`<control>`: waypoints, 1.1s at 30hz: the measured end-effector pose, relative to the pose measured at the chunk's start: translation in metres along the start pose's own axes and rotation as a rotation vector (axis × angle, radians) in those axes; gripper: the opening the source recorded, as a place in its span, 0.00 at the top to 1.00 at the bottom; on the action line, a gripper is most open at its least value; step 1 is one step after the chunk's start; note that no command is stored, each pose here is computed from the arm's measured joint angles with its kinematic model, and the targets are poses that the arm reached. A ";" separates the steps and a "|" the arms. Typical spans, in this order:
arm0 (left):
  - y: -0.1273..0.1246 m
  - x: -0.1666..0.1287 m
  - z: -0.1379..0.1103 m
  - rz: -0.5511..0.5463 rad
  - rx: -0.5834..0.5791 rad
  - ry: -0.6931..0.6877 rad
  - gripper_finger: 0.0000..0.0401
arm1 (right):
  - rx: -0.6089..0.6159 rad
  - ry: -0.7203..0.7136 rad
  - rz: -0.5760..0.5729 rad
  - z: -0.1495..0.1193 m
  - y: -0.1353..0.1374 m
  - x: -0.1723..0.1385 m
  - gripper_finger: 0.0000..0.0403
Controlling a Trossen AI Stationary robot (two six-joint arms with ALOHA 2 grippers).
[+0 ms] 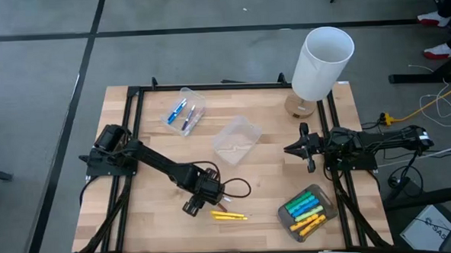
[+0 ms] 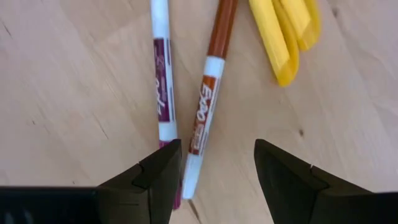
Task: Pick & Place Markers
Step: Put the brown marker into the transparent bin
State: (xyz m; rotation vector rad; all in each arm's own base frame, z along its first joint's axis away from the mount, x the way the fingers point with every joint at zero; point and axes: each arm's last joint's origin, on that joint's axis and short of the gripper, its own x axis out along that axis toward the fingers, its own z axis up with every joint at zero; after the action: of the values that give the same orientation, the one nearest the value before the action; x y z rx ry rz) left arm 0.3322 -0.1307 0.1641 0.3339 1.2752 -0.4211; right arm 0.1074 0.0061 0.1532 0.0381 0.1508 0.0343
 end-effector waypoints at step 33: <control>-0.004 0.018 -0.006 0.015 0.047 -0.009 0.52 | 0.000 -0.001 0.000 0.000 0.000 0.000 0.90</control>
State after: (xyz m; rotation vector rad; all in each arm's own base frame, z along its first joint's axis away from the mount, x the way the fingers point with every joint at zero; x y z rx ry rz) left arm 0.3296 -0.1340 0.1448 0.3802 1.2551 -0.4400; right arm 0.1074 0.0060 0.1533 0.0381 0.1502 0.0340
